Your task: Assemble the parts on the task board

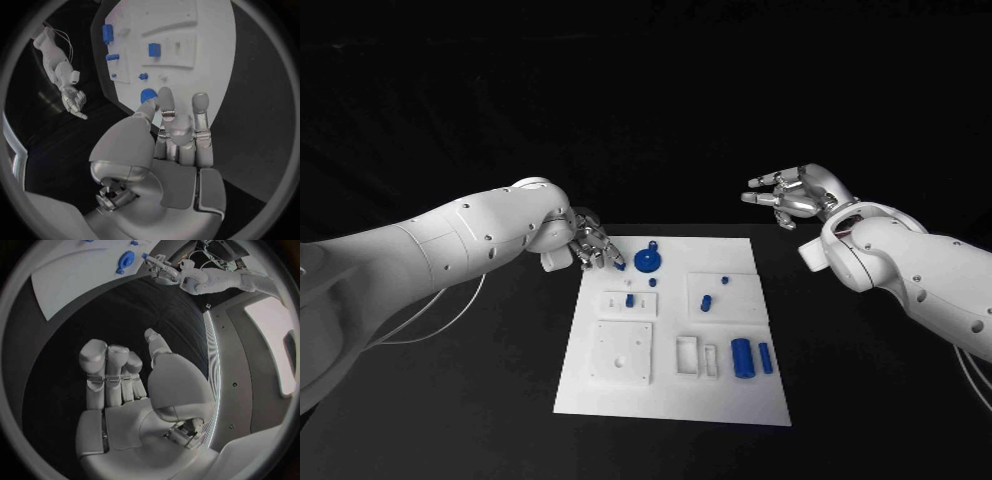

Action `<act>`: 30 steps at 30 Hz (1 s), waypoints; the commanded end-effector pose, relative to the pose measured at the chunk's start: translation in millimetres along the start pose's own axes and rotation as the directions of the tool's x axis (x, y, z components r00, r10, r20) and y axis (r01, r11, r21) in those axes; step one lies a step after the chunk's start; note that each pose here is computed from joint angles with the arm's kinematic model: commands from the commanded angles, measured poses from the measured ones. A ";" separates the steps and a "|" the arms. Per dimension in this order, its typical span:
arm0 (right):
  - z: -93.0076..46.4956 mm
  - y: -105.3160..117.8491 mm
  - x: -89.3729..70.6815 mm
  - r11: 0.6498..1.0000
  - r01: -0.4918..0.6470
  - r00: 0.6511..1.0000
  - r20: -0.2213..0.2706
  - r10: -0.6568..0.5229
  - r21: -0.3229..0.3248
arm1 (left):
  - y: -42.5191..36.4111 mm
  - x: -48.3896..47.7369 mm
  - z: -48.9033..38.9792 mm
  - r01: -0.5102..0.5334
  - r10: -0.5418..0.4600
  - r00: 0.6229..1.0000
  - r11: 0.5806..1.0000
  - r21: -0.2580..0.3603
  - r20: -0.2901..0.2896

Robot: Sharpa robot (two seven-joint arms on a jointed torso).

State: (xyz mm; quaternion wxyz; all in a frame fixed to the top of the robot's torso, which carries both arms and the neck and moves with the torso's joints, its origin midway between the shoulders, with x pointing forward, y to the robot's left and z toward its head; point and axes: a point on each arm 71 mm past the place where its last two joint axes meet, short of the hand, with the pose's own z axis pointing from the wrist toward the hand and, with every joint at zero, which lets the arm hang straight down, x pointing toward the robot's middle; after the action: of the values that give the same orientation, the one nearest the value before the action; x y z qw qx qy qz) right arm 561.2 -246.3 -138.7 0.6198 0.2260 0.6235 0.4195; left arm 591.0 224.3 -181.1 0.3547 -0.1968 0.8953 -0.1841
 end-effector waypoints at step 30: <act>-1.3 -4.2 -3.7 1.000 0.002 1.000 -0.008 -0.002 0.007 | 24.9 34.9 -49.5 0.135 -0.136 0.977 0.991 0.022 0.164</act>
State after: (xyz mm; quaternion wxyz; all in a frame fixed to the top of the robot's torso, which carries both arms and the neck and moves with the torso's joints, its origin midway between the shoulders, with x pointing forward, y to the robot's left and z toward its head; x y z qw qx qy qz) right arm 561.7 -252.9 -139.8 0.6213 0.2295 0.6244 0.4141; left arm 526.4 237.2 -181.4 0.3941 -0.2619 0.8570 -0.2043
